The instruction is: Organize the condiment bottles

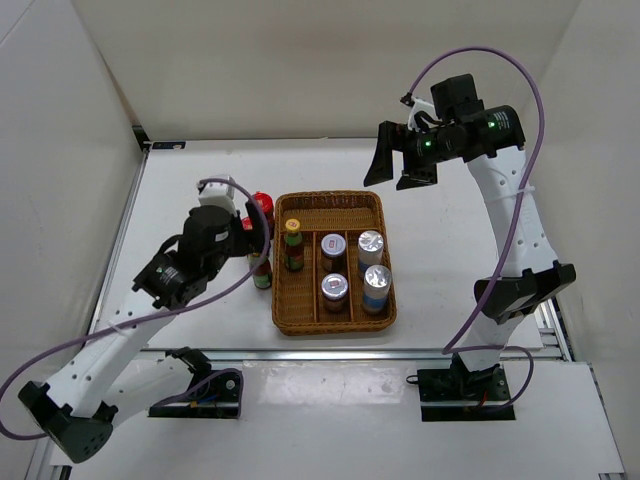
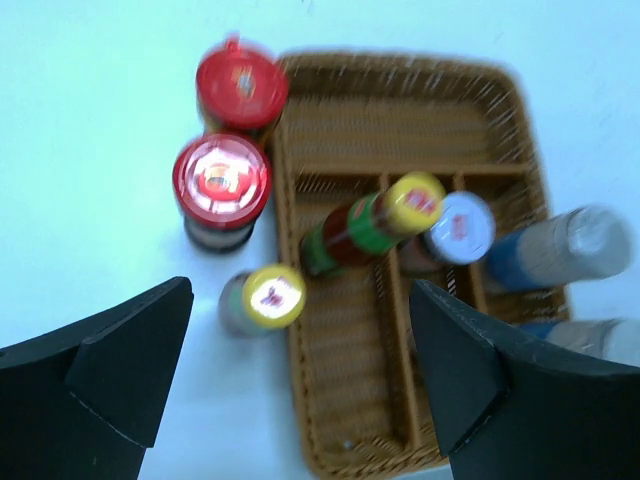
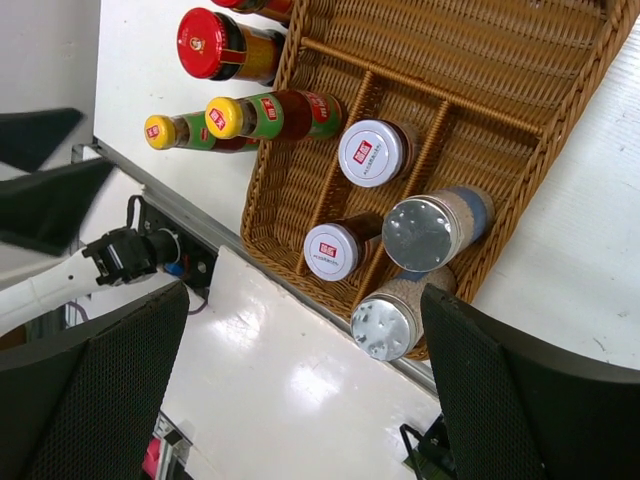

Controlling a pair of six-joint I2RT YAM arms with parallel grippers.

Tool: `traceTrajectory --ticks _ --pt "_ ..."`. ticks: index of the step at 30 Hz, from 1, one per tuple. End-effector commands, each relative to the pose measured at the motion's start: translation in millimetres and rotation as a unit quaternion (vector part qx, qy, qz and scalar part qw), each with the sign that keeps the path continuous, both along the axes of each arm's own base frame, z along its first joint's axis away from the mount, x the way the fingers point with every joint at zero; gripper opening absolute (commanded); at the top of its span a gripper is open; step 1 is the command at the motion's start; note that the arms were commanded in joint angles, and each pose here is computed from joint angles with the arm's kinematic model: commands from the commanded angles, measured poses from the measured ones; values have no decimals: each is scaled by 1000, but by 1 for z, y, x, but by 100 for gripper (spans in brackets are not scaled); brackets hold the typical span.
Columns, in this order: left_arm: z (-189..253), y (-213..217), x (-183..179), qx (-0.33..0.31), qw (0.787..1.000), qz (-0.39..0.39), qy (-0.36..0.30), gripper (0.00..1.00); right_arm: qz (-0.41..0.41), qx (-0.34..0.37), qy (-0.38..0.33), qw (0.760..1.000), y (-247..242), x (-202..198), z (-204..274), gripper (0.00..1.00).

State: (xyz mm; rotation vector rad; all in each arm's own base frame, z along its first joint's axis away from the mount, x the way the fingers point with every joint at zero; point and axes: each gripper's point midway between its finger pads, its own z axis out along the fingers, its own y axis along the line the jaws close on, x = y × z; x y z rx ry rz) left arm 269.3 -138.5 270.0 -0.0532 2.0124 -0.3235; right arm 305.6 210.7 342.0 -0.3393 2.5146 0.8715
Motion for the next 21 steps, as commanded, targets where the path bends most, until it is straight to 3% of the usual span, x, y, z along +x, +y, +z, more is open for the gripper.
traceTrajectory --ticks 1,10,13,21 --pt "-40 0 -10 10 999 0 52 100 12 -23 104 994 -14 -49 -12 100" --pt "-83 -13 1 47 992 -7 115 100 14 -21 114 993 -13 -51 -16 100" --pt "-95 -14 3 57 990 -7 128 93 14 -21 114 993 -13 -51 -16 100" --pt "-82 -7 7 65 992 6 106 35 14 -21 114 993 -12 -50 -18 100"
